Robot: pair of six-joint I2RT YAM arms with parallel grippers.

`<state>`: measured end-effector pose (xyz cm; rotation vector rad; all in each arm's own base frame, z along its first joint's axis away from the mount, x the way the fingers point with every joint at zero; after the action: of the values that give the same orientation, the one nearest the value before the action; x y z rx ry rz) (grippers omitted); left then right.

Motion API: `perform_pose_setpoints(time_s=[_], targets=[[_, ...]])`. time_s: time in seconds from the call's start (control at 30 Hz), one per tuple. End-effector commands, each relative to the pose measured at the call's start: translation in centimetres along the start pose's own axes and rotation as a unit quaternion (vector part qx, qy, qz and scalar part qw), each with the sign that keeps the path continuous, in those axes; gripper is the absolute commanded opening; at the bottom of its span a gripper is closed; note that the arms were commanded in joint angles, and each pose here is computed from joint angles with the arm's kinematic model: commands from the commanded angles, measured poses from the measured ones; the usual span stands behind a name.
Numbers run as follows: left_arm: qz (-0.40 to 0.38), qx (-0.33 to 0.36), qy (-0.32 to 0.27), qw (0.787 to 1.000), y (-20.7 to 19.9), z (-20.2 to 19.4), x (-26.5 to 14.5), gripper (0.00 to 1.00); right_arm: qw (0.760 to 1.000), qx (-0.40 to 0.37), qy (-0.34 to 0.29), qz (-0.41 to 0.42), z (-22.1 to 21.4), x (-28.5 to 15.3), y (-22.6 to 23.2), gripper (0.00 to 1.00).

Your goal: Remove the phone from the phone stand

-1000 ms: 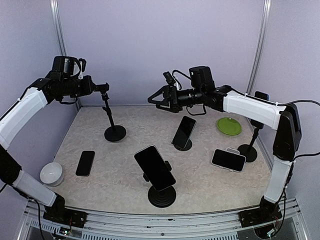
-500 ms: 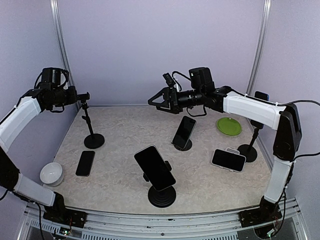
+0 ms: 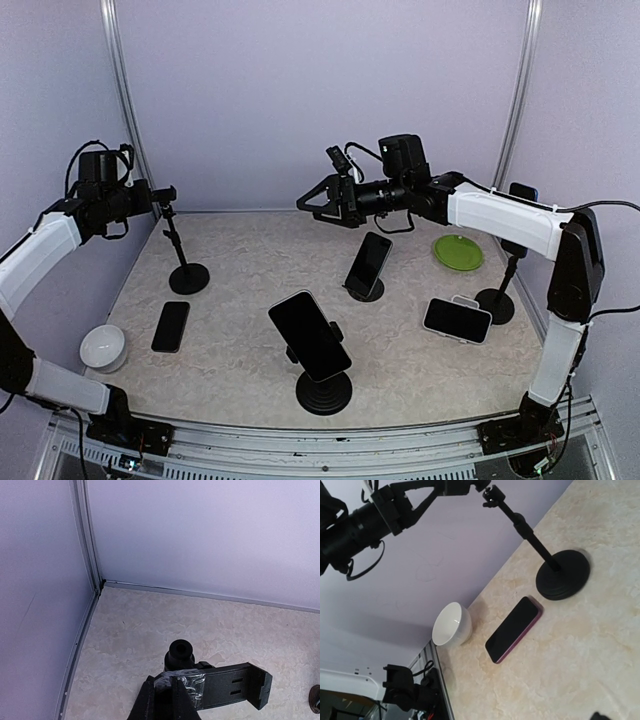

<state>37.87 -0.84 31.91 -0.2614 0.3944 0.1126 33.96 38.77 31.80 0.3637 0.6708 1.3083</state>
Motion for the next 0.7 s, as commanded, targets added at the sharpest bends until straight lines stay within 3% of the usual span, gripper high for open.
perform_pose_setpoints(time_s=[0.0,0.3,0.43,0.5,0.57,0.67], targets=[[-0.011,0.004,-0.111,0.994,-0.4,5.0,-1.9,0.00,1.000,-0.012,-0.009,0.008,0.7,-1.2,1.0,0.95],[-0.001,0.006,-0.098,0.995,0.4,3.0,-1.4,0.00,1.000,-0.012,-0.011,0.009,0.8,-1.2,1.0,0.95],[0.020,-0.002,-0.075,0.997,1.1,2.0,-1.2,0.26,1.000,-0.011,-0.008,0.007,0.7,-1.2,1.0,0.95],[0.030,-0.011,-0.066,0.997,1.5,1.7,-1.2,0.49,1.000,-0.012,-0.007,0.009,0.7,-1.2,1.1,0.95],[0.030,-0.020,-0.059,0.998,1.6,1.5,-1.3,0.66,1.000,-0.015,-0.007,0.011,0.7,-1.3,1.2,0.95],[0.023,-0.028,-0.054,0.998,1.4,1.4,-1.8,0.81,1.000,-0.018,-0.001,0.011,0.6,-1.3,1.3,0.95]])
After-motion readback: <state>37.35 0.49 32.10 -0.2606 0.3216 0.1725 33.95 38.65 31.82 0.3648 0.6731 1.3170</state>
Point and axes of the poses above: each gripper's point midway between its finger pads, its own x axis out along the fingers, its own y axis along the line the jaws close on, z = x × y, the point moved 4 cm from there along -x, back along the fingers, and after that the axes turned 8 degrees about -x, right-handed, at the moved point
